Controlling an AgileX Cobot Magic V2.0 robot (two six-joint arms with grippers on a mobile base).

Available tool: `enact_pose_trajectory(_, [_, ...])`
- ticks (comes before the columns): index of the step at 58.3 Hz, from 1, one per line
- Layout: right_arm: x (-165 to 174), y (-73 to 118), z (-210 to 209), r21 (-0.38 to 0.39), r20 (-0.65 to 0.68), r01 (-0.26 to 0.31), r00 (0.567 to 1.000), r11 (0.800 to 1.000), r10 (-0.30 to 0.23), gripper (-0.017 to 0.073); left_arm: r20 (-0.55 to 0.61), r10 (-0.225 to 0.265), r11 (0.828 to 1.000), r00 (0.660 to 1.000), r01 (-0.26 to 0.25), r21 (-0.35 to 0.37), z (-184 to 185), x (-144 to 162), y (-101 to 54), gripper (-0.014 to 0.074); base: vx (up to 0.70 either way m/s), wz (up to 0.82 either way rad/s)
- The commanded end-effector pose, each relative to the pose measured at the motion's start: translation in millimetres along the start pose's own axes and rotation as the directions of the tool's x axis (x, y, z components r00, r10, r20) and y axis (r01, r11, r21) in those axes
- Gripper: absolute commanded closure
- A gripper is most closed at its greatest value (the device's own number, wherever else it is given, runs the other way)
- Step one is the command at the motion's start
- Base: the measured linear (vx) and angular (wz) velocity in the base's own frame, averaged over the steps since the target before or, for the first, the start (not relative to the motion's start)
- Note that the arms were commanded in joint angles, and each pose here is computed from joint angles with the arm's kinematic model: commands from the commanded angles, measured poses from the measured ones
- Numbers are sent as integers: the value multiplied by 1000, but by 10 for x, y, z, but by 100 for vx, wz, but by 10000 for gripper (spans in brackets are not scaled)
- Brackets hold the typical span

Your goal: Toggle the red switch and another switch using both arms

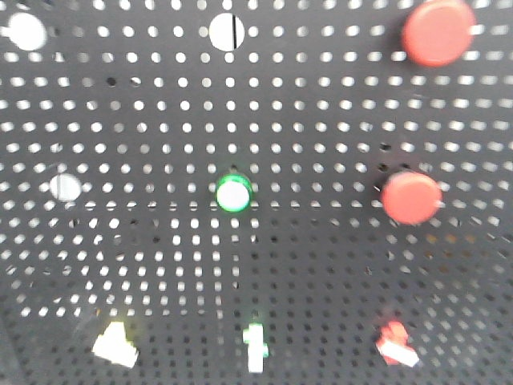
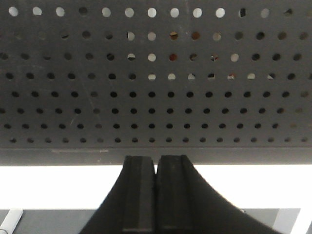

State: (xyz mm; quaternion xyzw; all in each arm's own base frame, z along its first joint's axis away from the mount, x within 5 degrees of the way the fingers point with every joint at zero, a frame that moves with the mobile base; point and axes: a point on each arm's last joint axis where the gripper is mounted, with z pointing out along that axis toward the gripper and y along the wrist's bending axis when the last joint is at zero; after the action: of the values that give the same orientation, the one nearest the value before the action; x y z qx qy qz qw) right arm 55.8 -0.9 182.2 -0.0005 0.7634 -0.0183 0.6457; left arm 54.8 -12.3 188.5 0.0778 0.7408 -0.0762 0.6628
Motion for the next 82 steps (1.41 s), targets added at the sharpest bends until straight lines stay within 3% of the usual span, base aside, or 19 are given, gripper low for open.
enact_pose_trajectory(1, [-65,-13,-8,18,91,5,996,1000,-7,566,78,-12,1000,997,12,0,-2,-16,1,591,5,1])
enact_pose_trajectory(33, [-72,-13,-9,19,100,5,995,1000,-7,566,80,-12,1000,997,12,0,-3,-17,1,591,0,0])
enact_pose_trajectory(44, [-173,-24,-25,31,211,3,978,1000,-10,566,196,-2,1000,981,3,-3,-20,-134,3,591,0,0])
enact_pose_trajectory(49, [-288,-36,-58,45,330,1,944,999,-16,566,311,-5,1000,950,6,-3,-52,-255,3,591,0,0])
enact_pose_trajectory(55, [-523,-52,-162,50,518,-27,856,998,-3,566,454,-44,999,890,44,12,-125,-448,7,591,0,0])
enact_pose_trajectory(59, [-713,-54,-247,44,555,-34,832,998,4,566,477,-65,998,877,61,24,-204,-676,4,591,0,0])
enact_pose_trajectory(60, [-760,-54,-269,42,556,-33,831,999,4,566,455,-64,998,888,60,23,-211,-710,2,591,0,0])
enact_pose_trajectory(65, [-1063,-49,-395,31,511,-26,860,999,7,566,363,-38,999,931,36,13,-274,-975,-7,591,0,0])
enact_pose_trajectory(71, [-1364,-38,-451,7,360,-25,933,1000,21,566,270,9,1000,963,-9,0,-265,-1281,-14,591,0,0])
enact_pose_trajectory(78, [-1616,-34,-403,-8,220,-22,975,1000,23,566,199,55,998,978,-55,-8,-122,-1521,-16,591,0,0])
enact_pose_trajectory(82, [-1713,-38,-349,-9,199,-22,980,1000,23,566,194,54,999,980,-53,-9,-32,-1589,-15,591,0,0])
